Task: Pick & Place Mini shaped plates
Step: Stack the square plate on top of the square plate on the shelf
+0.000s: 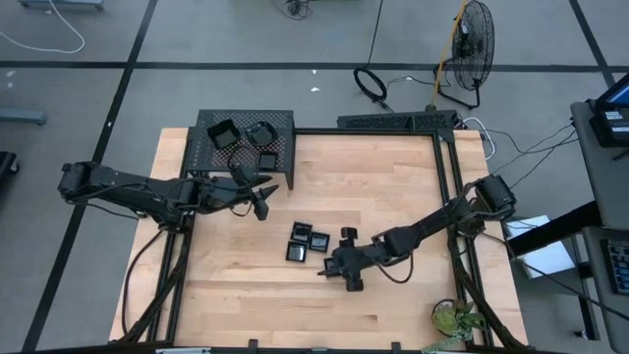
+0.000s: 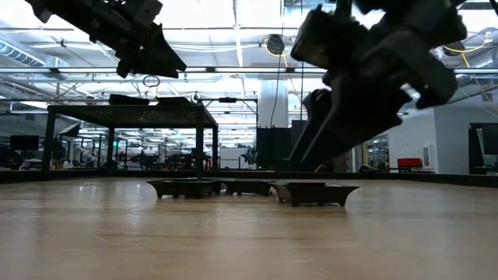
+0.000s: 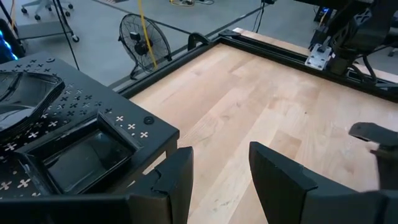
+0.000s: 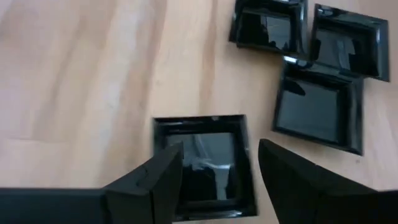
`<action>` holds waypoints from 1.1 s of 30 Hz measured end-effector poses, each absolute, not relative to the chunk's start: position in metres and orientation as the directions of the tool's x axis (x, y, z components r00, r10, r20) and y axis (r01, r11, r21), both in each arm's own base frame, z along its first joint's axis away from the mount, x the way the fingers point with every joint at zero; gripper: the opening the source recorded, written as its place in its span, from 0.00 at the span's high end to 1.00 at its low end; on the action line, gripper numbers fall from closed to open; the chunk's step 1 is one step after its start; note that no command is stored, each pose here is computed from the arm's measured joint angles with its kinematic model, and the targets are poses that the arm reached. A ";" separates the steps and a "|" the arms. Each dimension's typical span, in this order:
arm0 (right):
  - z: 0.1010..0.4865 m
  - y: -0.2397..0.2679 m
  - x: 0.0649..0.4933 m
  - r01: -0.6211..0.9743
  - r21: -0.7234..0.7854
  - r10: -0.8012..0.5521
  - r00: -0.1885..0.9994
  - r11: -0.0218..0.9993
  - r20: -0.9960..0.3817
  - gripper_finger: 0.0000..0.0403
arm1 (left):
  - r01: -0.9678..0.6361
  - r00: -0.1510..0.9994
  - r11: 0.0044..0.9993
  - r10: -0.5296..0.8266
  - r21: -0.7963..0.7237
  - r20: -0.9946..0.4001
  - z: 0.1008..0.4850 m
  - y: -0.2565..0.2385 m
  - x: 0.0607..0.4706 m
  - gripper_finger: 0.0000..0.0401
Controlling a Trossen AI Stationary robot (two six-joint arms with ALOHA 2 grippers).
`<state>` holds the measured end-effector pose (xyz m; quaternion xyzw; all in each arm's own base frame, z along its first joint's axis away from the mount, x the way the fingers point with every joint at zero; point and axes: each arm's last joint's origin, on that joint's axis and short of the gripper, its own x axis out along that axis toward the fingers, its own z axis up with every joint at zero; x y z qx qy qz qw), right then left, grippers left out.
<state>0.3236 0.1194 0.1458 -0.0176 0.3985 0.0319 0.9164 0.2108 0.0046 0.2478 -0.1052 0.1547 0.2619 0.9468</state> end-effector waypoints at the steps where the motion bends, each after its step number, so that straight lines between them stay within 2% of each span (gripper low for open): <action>1: 0.144 0.116 0.325 -0.072 -0.016 0.037 0.676 0.997 -0.736 0.51 | -0.529 0.815 0.841 0.463 -0.119 -0.348 0.248 0.005 0.211 0.60; 7: 0.128 0.104 0.332 -0.085 0.049 0.092 0.632 0.995 -0.770 0.52 | -0.529 0.815 0.840 0.463 -0.120 -0.349 0.248 0.005 0.211 0.60; 11: 0.127 0.102 0.331 -0.071 0.056 0.088 0.622 0.996 -0.778 0.57 | -0.530 0.814 0.840 0.464 -0.120 -0.349 0.248 0.005 0.211 0.60; 24: 0.129 0.102 0.330 -0.093 0.041 0.090 0.617 0.995 -0.781 0.98 | -0.530 0.814 0.840 0.464 -0.118 -0.350 0.248 0.005 0.211 0.60; 33: 0.135 0.103 0.327 -0.121 0.024 0.095 0.621 0.992 -0.778 0.99 | -0.530 0.814 0.840 0.464 -0.119 -0.350 0.248 0.005 0.211 0.60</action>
